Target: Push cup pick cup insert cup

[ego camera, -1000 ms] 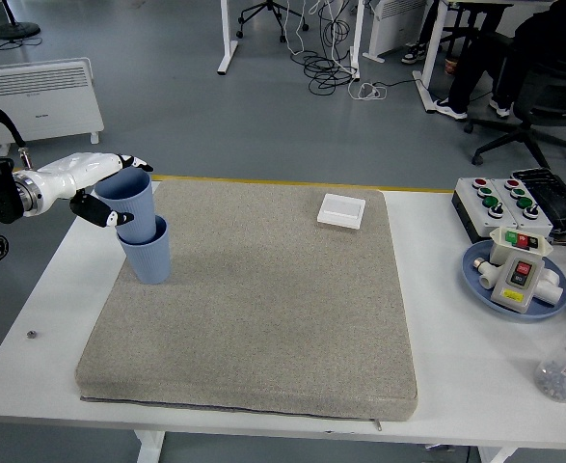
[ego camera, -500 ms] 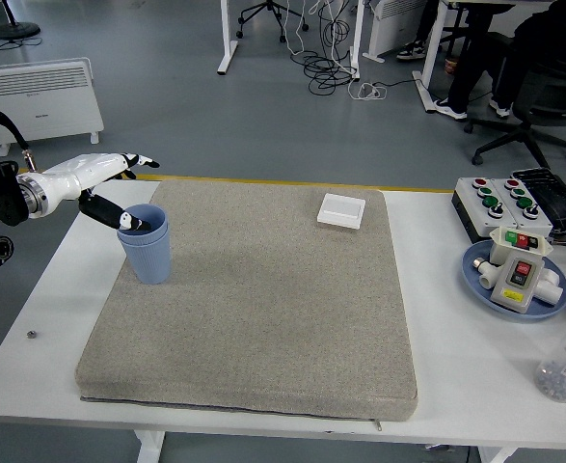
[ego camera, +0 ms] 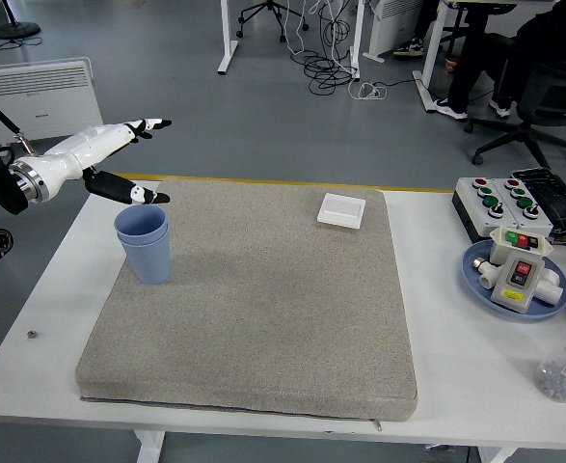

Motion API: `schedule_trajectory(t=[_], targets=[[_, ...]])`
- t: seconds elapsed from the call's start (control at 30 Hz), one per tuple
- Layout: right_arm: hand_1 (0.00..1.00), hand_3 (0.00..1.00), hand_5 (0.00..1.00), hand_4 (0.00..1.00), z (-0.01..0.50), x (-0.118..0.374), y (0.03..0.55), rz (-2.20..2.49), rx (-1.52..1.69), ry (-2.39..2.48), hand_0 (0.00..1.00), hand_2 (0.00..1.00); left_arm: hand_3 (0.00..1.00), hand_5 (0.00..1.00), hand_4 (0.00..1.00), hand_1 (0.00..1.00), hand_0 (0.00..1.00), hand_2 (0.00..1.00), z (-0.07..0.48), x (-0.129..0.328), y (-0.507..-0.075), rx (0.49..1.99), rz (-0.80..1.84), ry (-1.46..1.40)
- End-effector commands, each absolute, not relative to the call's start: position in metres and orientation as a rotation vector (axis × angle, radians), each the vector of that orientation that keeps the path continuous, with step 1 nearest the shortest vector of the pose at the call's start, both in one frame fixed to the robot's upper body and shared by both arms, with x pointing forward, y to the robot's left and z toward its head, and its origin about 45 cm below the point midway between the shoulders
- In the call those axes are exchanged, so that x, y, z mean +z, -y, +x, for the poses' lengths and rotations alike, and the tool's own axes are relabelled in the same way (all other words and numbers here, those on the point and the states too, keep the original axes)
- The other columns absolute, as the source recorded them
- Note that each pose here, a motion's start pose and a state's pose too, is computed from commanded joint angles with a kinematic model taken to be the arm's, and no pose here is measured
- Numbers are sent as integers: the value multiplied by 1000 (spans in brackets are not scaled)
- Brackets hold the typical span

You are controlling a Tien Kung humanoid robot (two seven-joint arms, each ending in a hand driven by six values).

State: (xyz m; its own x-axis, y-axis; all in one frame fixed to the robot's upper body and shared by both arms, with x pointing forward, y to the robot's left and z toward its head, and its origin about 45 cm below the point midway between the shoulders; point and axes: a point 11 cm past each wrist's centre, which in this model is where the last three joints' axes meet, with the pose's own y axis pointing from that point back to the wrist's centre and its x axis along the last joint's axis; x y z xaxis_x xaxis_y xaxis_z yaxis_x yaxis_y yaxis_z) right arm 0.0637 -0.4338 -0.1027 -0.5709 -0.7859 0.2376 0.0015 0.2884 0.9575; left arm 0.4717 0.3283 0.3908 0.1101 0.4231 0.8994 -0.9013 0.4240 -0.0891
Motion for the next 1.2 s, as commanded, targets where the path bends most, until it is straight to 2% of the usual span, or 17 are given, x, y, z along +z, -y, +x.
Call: schedule_trajectory(t=[0.07,0.1,0.27,0.3,0.5,0.53,0.7,0.73,0.83,0.9,0.93,1.1,1.13,1.2], targets=[[610,584,571,108,63,-103,435,705,-1356,1825,750,587,660,363,721,712,667,757,467,401,-326,1118,419,1012],[610,584,572,108,63,-102,435,704,-1356,1827,750,587,511,420,641,599,558,606,463,403,-324,1157,334,978],[610,584,572,108,63,-103,434,703,-1357,1827,750,587,511,420,641,599,558,606,453,410,-335,1346,39,768],[610,584,572,108,64,-103,434,704,-1357,1827,750,587,506,481,589,587,543,580,450,408,-344,1407,-8,705],[610,584,572,108,68,-102,435,709,-1355,1841,750,587,506,481,589,587,543,580,430,415,-419,1696,-275,445],[610,583,570,108,69,-101,436,711,-1352,1843,749,587,498,618,540,589,552,573,424,409,-435,1728,-305,382],[610,583,570,108,71,-100,438,711,-1349,1854,749,587,498,618,540,589,552,573,387,365,-502,1916,-522,128],[610,584,572,108,71,-100,438,711,-1350,1856,749,587,500,773,544,629,580,586,376,351,-514,1949,-579,72],[610,584,572,108,72,-100,438,712,-1347,1856,749,587,500,773,544,629,580,586,352,332,-543,2019,-700,-11],[610,584,572,108,71,-100,437,711,-1347,1854,749,587,500,773,544,629,580,586,334,302,-556,2044,-763,-105],[610,584,572,108,71,-100,437,711,-1346,1854,749,589,547,939,572,692,654,646,328,295,-559,2050,-773,-124],[610,584,572,108,70,-100,438,711,-1345,1851,749,589,547,939,572,692,654,646,308,252,-559,2042,-806,-255],[610,583,574,108,69,-101,438,710,-1345,1850,749,586,564,998,587,712,681,660,306,246,-557,2044,-807,-268],[610,583,574,108,69,-100,438,710,-1343,1847,749,586,564,998,587,712,681,660,300,236,-554,2045,-814,-286]])
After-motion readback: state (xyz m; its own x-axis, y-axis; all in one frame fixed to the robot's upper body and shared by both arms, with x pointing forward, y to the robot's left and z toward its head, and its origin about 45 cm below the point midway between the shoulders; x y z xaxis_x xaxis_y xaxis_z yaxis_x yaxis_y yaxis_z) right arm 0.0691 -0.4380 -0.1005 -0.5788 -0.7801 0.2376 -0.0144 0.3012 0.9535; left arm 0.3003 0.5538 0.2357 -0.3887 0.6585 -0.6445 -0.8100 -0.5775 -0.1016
